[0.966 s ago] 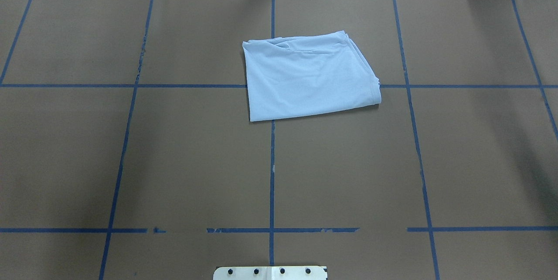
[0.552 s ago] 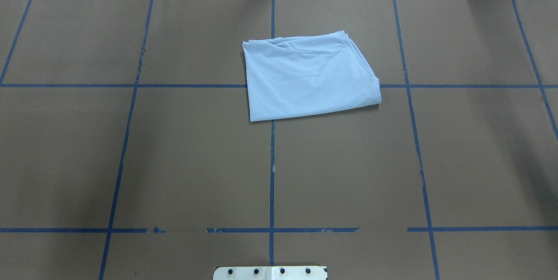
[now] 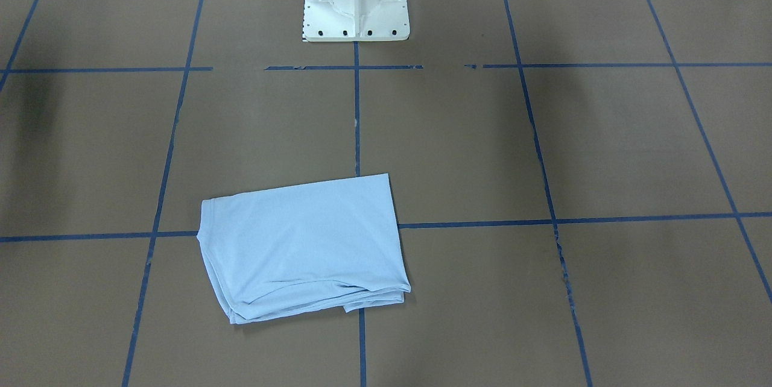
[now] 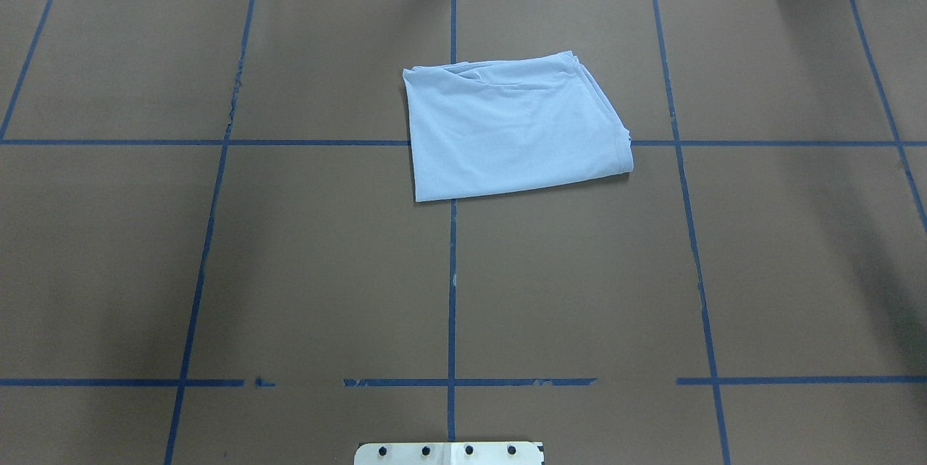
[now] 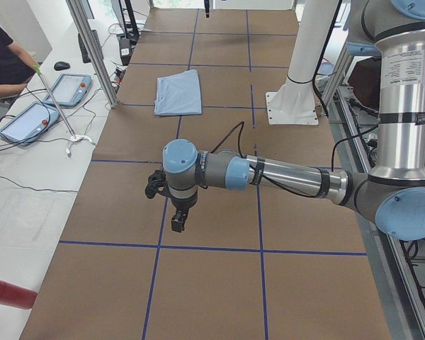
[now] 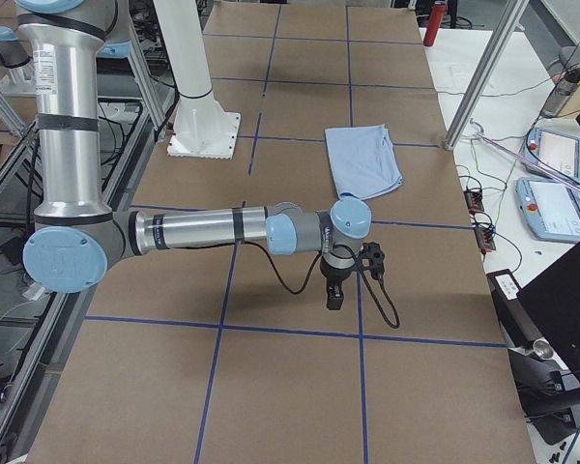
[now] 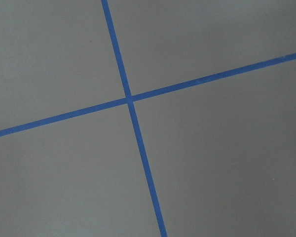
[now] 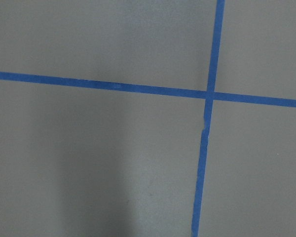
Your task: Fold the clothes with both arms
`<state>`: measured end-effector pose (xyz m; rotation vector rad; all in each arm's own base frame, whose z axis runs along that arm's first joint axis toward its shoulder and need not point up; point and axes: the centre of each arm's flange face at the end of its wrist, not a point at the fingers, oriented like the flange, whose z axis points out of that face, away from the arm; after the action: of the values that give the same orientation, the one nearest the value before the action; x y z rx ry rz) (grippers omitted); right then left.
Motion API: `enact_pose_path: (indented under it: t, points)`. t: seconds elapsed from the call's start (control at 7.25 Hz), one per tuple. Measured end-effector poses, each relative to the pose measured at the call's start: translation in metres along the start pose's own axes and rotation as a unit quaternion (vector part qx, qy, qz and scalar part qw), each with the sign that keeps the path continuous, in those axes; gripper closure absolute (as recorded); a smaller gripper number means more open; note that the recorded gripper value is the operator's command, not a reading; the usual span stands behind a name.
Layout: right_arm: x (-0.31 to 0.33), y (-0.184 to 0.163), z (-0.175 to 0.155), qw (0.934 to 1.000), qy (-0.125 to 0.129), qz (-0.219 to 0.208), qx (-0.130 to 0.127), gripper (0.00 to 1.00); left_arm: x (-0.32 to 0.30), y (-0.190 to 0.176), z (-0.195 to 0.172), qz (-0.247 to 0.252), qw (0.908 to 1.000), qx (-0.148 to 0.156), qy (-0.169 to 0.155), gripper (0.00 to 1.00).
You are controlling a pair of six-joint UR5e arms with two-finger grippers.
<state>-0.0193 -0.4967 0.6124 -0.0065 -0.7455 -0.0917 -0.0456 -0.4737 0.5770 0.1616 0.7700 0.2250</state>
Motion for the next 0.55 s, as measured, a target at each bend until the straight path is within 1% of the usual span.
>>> enact_pose_path:
  t: [0.55]
  points:
    - [-0.0012,0.0024,0.0011,0.9999,-0.013,0.001,-0.003,0.00,-0.0001,-0.0059,-0.0008,0.000,1.0000,0.002,0.000,0.00]
